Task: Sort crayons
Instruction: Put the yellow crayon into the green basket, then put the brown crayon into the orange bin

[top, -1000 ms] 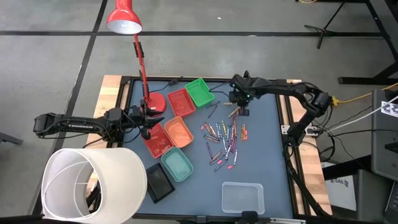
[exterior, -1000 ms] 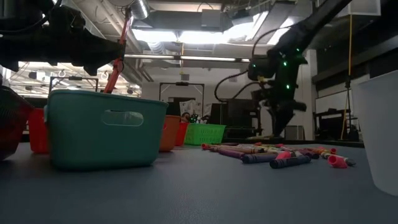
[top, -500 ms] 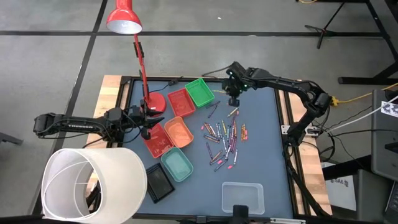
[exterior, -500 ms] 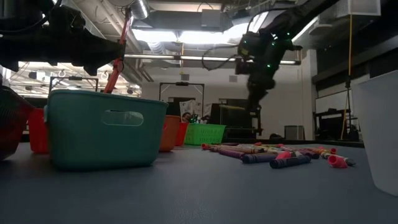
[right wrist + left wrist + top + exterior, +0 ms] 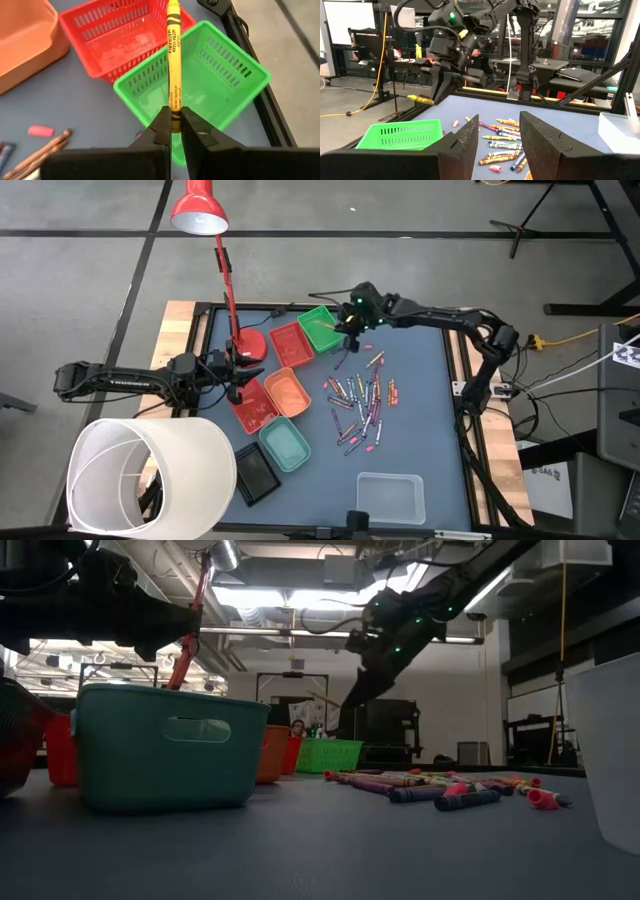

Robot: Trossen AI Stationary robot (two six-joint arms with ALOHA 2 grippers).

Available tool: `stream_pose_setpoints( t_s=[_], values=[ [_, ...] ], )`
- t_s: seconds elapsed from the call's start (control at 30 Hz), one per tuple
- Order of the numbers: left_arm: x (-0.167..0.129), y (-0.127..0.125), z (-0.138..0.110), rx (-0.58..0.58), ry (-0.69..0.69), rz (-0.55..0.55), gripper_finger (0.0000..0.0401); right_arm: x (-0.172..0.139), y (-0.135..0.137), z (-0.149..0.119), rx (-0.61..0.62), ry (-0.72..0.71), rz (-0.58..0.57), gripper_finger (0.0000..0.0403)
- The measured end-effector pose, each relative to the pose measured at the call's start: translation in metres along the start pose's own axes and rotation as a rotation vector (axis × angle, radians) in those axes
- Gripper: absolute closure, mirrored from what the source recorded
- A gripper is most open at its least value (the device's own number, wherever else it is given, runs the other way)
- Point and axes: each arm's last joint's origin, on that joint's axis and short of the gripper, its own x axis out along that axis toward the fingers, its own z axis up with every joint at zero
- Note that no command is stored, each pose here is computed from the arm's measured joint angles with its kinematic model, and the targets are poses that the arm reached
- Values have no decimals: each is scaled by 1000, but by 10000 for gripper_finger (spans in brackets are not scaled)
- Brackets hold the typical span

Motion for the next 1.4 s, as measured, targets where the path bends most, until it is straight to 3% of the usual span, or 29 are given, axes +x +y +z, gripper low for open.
stream_pose_setpoints(
  t_s=[0.27,0.43,0.6,1.03,1.4],
  values=[
    [0,0,0,0,0,-3,274,15,9,2,-38,9,-97,343],
    [0,0,0,0,0,-5,274,15,8,2,-36,13,-105,300],
    [0,-1,1,-5,-7,-14,274,14,8,1,-33,31,-99,281],
    [13,-4,4,-9,-60,-1,274,-35,15,15,38,458,40,279],
    [80,-14,23,37,48,-20,274,-46,24,1,87,631,144,279]
  ],
)
